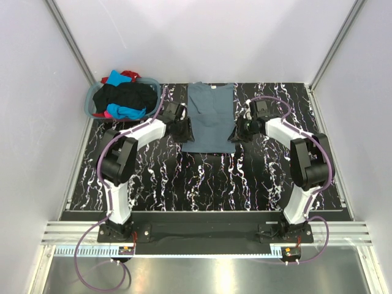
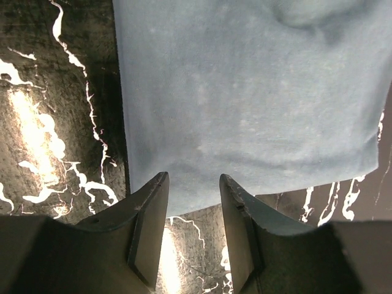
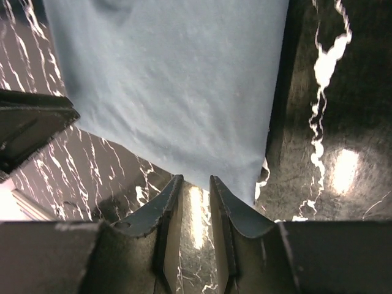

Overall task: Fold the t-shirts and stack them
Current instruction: Fold the tshirt

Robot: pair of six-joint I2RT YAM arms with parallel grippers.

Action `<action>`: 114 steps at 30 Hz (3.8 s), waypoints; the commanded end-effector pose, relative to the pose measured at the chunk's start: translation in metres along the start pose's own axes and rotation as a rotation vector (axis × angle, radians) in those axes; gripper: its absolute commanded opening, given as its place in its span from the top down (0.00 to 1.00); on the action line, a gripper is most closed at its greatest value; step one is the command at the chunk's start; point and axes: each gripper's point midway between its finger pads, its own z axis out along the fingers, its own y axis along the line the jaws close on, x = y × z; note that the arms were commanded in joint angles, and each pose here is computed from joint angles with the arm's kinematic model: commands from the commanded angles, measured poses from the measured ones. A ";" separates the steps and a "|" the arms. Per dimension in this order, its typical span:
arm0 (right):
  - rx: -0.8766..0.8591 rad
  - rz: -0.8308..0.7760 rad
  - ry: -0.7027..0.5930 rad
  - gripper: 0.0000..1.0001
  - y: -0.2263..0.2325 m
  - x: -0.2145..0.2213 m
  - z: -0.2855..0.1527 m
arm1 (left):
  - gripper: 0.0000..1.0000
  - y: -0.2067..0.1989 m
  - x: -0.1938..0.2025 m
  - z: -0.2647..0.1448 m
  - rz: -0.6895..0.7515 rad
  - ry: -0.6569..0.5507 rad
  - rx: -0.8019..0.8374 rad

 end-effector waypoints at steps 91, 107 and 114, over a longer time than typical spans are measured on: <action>0.096 0.197 -0.214 1.00 -0.032 0.110 -0.125 | 1.00 -0.057 0.135 -0.142 -0.099 -0.067 0.280; 0.099 0.050 -0.347 1.00 0.008 0.023 -0.146 | 1.00 -0.046 0.071 -0.159 -0.097 -0.157 0.172; 0.094 -0.022 -0.335 0.99 0.025 -0.065 -0.114 | 1.00 -0.034 -0.016 -0.138 -0.119 -0.209 0.135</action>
